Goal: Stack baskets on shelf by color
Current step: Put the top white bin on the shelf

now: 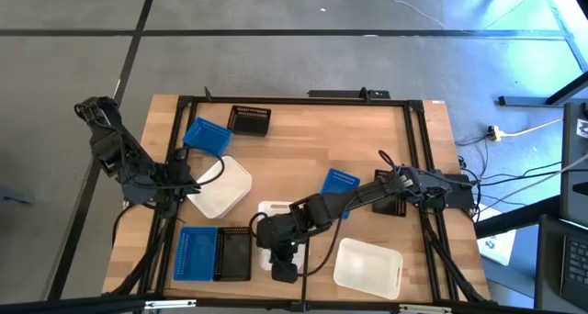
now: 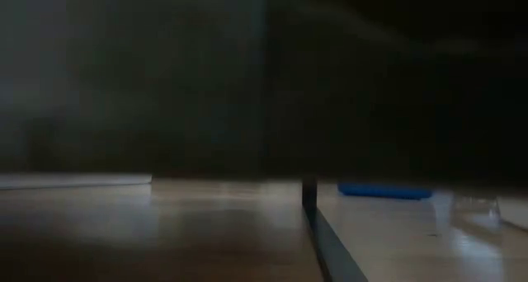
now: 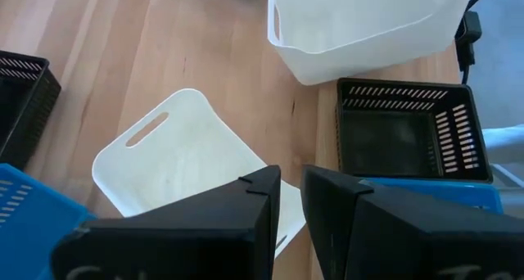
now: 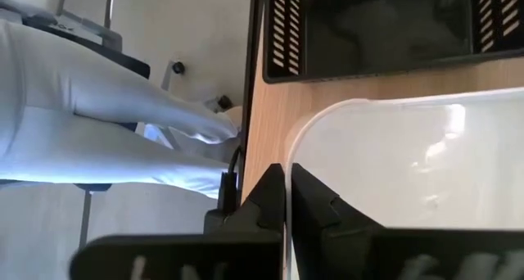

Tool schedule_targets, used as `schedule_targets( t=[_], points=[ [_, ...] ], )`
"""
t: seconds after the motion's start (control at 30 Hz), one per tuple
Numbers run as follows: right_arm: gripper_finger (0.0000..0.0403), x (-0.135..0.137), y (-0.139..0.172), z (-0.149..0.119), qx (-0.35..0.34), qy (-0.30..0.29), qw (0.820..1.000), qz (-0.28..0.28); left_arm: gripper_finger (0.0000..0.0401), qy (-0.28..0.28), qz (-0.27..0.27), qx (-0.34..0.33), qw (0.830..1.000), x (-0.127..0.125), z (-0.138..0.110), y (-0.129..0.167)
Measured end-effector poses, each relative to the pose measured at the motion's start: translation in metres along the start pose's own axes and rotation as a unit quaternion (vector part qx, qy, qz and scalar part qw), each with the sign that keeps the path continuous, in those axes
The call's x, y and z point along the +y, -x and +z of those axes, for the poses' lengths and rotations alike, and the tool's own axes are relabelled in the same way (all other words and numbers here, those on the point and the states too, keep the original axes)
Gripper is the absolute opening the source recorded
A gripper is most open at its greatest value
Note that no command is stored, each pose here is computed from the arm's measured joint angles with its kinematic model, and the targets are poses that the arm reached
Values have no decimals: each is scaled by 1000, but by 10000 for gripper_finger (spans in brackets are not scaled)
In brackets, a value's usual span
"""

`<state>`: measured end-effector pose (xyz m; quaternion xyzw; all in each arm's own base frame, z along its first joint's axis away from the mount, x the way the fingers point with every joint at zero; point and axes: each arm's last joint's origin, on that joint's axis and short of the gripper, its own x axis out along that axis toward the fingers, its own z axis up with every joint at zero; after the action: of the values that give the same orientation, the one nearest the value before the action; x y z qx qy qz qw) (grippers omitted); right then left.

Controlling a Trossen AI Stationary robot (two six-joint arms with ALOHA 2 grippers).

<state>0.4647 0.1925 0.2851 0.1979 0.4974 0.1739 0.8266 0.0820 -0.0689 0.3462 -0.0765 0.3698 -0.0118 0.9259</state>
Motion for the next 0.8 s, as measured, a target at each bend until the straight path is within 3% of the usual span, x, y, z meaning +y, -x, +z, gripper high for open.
schedule_targets(
  t=[0.8],
  points=[
    [1,-14,-55,-5,20,-12,999,25,42,-1,0,0,1000,0,0,0]
  ],
)
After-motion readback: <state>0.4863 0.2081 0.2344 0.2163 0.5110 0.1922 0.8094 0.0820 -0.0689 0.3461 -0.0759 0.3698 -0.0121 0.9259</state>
